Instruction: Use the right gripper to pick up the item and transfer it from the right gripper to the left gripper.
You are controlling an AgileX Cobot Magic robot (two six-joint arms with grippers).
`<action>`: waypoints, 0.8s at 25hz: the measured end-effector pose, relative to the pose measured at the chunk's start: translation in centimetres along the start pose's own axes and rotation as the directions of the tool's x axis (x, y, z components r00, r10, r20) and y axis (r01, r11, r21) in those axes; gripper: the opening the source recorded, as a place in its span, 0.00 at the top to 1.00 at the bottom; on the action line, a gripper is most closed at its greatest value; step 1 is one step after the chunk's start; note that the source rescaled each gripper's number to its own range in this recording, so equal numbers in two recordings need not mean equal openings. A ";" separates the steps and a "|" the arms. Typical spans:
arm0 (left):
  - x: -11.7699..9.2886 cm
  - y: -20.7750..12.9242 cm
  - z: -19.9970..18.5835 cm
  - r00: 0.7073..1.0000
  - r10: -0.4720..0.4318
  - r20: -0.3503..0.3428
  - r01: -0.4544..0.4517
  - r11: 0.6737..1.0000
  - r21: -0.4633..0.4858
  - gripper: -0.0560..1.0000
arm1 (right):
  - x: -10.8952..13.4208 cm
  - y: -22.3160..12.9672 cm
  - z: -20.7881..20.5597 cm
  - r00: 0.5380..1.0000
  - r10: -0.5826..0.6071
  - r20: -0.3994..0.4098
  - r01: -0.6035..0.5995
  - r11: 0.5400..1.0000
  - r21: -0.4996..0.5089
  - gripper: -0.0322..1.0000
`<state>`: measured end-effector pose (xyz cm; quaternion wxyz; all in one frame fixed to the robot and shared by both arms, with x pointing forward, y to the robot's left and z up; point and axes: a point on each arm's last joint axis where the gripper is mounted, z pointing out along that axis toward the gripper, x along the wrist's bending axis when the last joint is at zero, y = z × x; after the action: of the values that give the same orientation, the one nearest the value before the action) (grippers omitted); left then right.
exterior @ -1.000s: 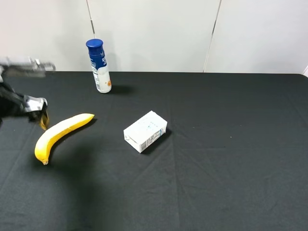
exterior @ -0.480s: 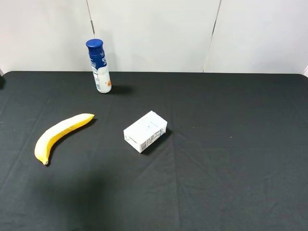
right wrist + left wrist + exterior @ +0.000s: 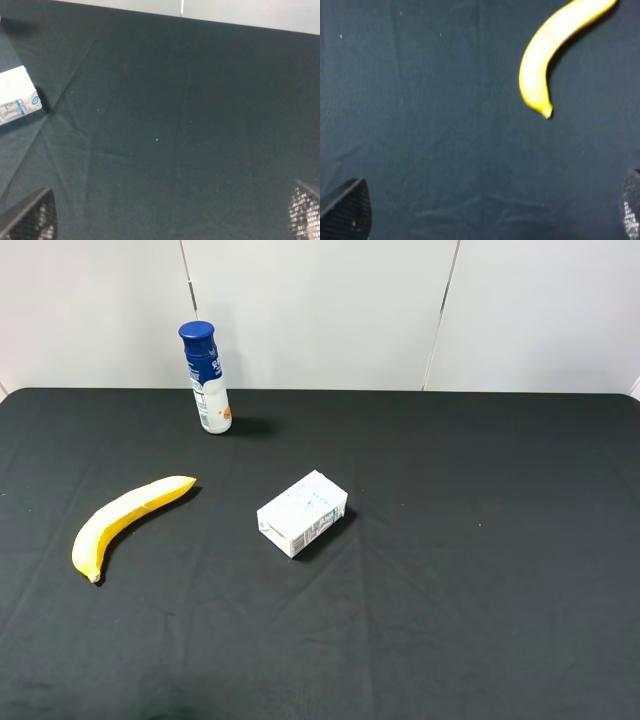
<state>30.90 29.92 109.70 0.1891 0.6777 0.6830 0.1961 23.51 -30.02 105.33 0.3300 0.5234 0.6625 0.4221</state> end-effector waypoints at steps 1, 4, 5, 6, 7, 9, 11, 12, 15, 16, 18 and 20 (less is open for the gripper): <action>0.1 -1.0 0.3 1.000 0.012 0.001 -0.012 1.000 0.001 0.00 | 0.0 0.0 0.0 1.000 0.000 0.000 0.000 1.000 0.000 0.00; 0.3 -3.8 1.0 0.999 0.054 0.007 -0.054 0.998 -0.023 0.00 | 0.0 0.0 0.0 1.000 0.000 0.000 0.000 1.000 0.000 0.00; 0.3 -4.5 1.3 0.997 0.070 0.013 -0.070 0.997 -0.023 0.00 | 0.0 0.0 0.0 1.000 0.000 0.000 0.000 1.000 0.000 0.00; 0.3 -5.2 1.5 0.996 0.090 0.021 -0.089 0.996 -0.032 0.00 | 0.0 0.0 0.0 1.000 0.000 0.000 0.000 1.000 0.000 0.00; 0.3 -5.7 1.7 0.994 0.106 0.034 -0.104 0.993 -0.047 0.00 | 0.0 0.0 0.0 1.000 0.000 0.000 0.000 1.000 0.000 0.00; 0.0 -6.7 2.1 0.985 0.157 0.069 -0.151 0.985 -0.084 0.00 | 0.0 0.0 0.0 1.000 0.000 0.000 0.000 1.000 0.000 0.00; -0.5 -7.1 1.9 0.974 0.191 0.119 -0.169 0.970 -0.173 0.00 | 0.0 0.0 0.0 1.000 0.000 0.000 0.000 1.000 0.000 0.00; -0.7 -7.2 1.7 0.970 0.199 0.141 -0.167 0.963 -0.210 0.00 | 0.0 0.0 0.0 1.000 0.000 0.000 0.000 1.000 0.000 0.00; -0.8 -8.0 1.7 0.966 0.205 0.160 -0.161 0.954 -0.252 0.00 | 0.0 0.0 0.0 1.000 0.000 0.000 0.000 1.000 0.000 0.00; -0.8 -8.1 1.7 0.966 0.202 0.159 -0.157 0.953 -0.260 0.00 | 0.0 0.0 0.0 1.000 0.000 0.000 0.000 1.000 0.000 0.00; -0.7 -8.3 1.5 0.968 0.195 0.157 -0.146 0.950 -0.276 0.00 | 0.0 0.0 0.0 1.000 0.000 0.000 0.000 1.000 0.000 0.00; -0.6 -8.4 1.5 0.969 0.191 0.156 -0.141 0.949 -0.283 0.00 | 0.0 0.0 0.0 1.000 0.000 0.000 0.000 1.000 0.000 0.00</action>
<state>24.51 29.25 104.03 0.3235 0.7160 0.5702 0.2400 23.51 -30.02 105.33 0.3300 0.5234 0.6625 0.4221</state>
